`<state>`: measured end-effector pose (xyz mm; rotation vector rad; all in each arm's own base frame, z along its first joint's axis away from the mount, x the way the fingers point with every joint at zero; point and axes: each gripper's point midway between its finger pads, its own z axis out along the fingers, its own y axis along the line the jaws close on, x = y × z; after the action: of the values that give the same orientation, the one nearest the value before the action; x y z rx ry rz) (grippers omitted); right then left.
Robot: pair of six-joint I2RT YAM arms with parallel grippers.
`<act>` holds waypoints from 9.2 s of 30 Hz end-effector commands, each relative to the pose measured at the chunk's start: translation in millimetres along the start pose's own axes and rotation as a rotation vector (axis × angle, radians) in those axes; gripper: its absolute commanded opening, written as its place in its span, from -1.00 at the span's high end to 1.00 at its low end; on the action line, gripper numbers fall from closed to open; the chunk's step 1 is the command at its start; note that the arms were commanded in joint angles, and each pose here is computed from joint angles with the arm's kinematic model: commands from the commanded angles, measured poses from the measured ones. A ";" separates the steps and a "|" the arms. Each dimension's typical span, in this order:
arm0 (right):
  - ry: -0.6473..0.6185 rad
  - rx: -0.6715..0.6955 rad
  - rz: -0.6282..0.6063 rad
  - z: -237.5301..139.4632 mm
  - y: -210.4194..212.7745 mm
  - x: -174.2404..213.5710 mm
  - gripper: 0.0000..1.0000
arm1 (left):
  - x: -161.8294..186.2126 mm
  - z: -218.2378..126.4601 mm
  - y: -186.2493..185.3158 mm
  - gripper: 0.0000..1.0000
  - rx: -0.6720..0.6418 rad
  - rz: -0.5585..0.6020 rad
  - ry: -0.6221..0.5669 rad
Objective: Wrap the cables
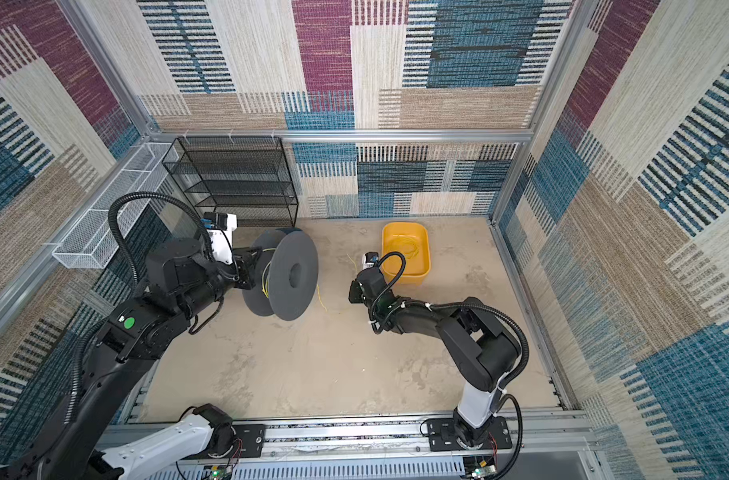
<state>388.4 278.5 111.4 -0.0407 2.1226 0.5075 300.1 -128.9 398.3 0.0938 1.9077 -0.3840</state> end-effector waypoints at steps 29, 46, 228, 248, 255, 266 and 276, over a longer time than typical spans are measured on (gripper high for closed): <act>-0.644 -0.154 -0.219 -202.3 159.2 -182.9 1.00 | 65.1 155.0 1.9 1.00 -0.153 0.037 0.078; -0.527 -0.112 -0.124 -69.9 70.3 -260.3 1.00 | 127.4 27.6 -34.4 1.00 0.139 0.136 0.169; -0.534 -0.132 -0.025 -149.7 64.6 -34.8 1.00 | 36.5 104.9 13.4 1.00 -0.124 -0.446 -0.136; -0.652 -0.365 -0.392 -179.5 192.8 -111.4 1.00 | 121.8 120.1 -36.6 1.00 -0.072 0.087 0.164; -0.596 -0.372 -0.347 -166.9 190.9 -125.2 1.00 | 133.9 95.8 -41.6 1.00 -0.064 0.205 0.139; -0.467 -0.309 -0.177 -137.8 157.7 -134.4 0.76 | 137.2 73.5 -55.9 1.00 0.005 0.314 0.087; -0.461 -0.258 -0.146 -137.2 138.4 -141.0 0.29 | 148.9 71.9 -60.2 1.00 0.006 0.360 0.148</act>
<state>329.6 340.7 330.2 -0.2539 1.6082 0.6301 293.5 -223.1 244.2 0.4564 2.0044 -0.1503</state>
